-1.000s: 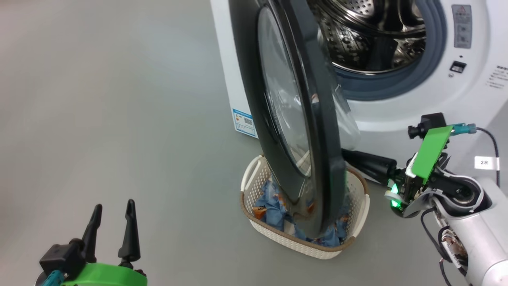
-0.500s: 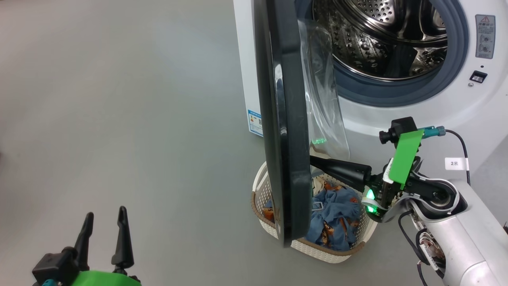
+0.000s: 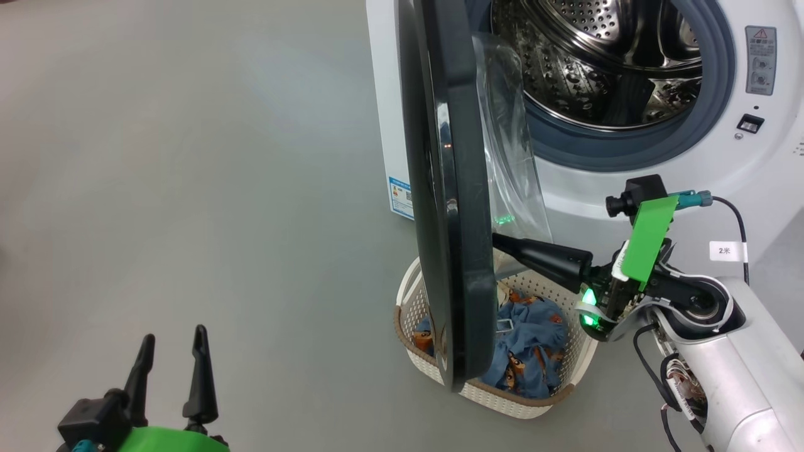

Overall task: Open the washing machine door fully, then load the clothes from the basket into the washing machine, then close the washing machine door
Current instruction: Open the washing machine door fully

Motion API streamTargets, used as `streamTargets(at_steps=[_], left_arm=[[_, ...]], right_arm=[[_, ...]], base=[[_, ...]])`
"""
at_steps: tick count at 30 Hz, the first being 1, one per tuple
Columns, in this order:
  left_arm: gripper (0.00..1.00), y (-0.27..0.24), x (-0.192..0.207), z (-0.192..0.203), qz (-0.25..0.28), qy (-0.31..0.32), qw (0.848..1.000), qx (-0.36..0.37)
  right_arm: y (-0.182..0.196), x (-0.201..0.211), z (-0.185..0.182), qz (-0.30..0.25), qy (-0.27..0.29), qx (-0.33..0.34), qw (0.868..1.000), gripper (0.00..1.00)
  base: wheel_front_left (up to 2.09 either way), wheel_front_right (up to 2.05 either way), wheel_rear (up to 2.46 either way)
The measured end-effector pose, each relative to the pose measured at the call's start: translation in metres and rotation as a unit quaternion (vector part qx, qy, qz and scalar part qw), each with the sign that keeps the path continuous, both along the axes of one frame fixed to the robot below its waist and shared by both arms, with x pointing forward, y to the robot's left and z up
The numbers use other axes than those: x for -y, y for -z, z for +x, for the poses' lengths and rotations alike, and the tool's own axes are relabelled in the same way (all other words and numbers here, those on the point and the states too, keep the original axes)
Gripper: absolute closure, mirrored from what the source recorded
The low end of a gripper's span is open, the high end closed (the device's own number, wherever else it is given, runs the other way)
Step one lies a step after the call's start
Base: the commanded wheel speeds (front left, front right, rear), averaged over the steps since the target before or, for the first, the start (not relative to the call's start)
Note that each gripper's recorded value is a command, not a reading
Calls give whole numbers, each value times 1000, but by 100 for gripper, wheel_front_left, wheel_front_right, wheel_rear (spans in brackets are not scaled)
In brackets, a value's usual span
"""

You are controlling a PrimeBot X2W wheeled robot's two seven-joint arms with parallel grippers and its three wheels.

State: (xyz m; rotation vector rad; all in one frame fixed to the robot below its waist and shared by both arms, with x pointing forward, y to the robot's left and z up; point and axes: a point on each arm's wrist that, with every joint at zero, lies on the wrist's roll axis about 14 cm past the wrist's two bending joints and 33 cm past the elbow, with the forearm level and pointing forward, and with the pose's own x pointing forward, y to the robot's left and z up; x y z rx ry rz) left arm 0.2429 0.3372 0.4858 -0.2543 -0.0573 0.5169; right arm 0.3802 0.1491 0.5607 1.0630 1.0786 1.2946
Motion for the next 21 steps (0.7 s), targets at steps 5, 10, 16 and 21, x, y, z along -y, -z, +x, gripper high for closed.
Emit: streamTargets(at_steps=[5, 10, 16, 21], left_arm=[[0, -1, 7, 4, -2, 13, 1000, 4], [0, -2, 9, 8, 3, 25, 1000, 4], [0, -2, 20, 24, 5, 52, 999, 3], [0, -2, 31, 40, 6, 79, 997, 1]], right_arm=[[-10, 8, 4, 14, 26, 11, 1000, 100], [-18, 22, 11, 28, 68, 25, 997, 50], [-25, 46, 16, 30, 117, 60, 991, 0], [-41, 67, 25, 32, 184, 120, 975, 0]], base=[[0, 0, 0], [0, 0, 0], [0, 0, 0], [0, 0, 0]])
